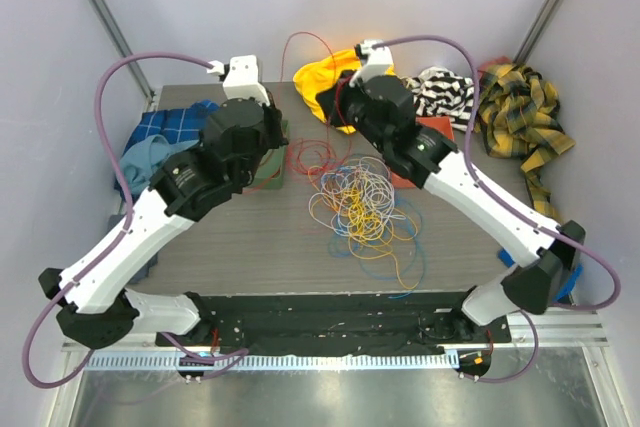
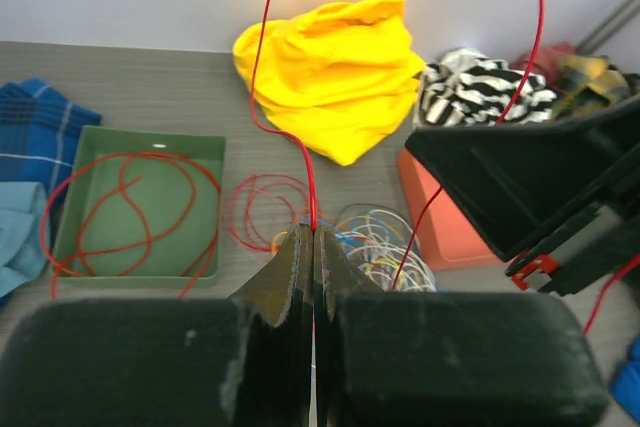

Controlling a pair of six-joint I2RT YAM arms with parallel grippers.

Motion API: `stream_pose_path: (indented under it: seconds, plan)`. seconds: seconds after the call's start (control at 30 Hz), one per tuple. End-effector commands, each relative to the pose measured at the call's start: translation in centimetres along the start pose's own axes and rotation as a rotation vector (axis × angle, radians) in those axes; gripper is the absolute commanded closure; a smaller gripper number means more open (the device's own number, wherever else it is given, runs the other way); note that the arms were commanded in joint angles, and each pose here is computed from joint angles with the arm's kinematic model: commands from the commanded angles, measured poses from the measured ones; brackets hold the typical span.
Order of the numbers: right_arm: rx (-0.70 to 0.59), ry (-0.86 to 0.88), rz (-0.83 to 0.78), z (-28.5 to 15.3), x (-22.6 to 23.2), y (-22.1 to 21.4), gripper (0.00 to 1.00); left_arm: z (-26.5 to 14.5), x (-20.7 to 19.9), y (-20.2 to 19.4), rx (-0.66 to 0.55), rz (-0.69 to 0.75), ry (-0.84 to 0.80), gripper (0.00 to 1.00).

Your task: Untangle the cables

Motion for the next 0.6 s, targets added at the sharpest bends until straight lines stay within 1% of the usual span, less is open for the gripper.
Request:
stream_pose_path:
  seconds: [0.0,0.03,0.07,0.1,0.13,0.17,0.2,0.23,0.27,0.3,0.37,0.4,0.5,0.57]
  plan:
    - [0.057,0.148,0.030,1.8,4.4,1.7,0.99,0.2,2.0,3.2,-0.117,-0.043,0.150,1.00]
    - [0.071,0.155,0.031,2.5,4.8,1.7,0.99,0.3,2.3,3.4,-0.127,-0.043,0.170,1.00]
    - [0.110,0.169,0.028,3.9,5.1,0.8,0.99,0.5,2.8,3.8,-0.142,-0.057,0.189,1.00]
    - [0.073,0.221,0.039,3.9,7.0,2.7,0.99,0.7,3.1,4.1,-0.150,-0.063,0.201,1.00]
    - [0.088,0.234,0.041,4.3,7.5,2.8,0.99,1.0,3.6,4.3,-0.155,-0.069,0.221,1.00]
    - [0.116,0.225,0.040,6.1,7.4,1.7,0.99,1.1,3.9,4.6,-0.167,-0.079,0.235,1.00]
    - [0.107,0.289,0.047,5.6,9.1,3.3,0.99,1.3,4.1,4.7,-0.171,-0.085,0.245,1.00]
    - [0.108,0.299,0.047,6.0,9.5,3.5,0.99,1.7,4.5,4.7,-0.173,-0.087,0.266,1.00]
    - [0.138,0.283,0.042,7.7,9.1,2.0,0.99,2.0,4.7,4.6,-0.172,-0.087,0.277,1.00]
    - [0.125,0.301,0.044,7.8,9.6,2.6,0.99,2.3,5.0,4.4,-0.169,-0.086,0.290,1.00]
    - [0.137,0.290,0.042,9.0,9.2,1.6,0.99,3.5,5.7,3.6,-0.148,-0.082,0.326,1.00]
    - [0.163,0.276,0.039,10.2,8.5,0.2,0.99,4.0,5.9,3.2,-0.134,-0.078,0.337,1.00]
    - [0.197,0.250,0.019,12.2,7.3,-2.2,0.99,6.1,7.2,1.5,-0.095,-0.092,0.386,1.00]
    - [0.216,0.203,-0.001,14.0,5.9,-4.4,0.99,7.5,8.5,0.2,-0.067,-0.106,0.425,1.00]
Point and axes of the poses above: each gripper's point midway between its finger pads, its own z axis out along the fingers, its own x axis along the line the jaws close on, y = z × x, the point moved 7 cm from there along -z, back along the fingers, and after that the axes turned 13 degrees about z, right-handed, at the moved point
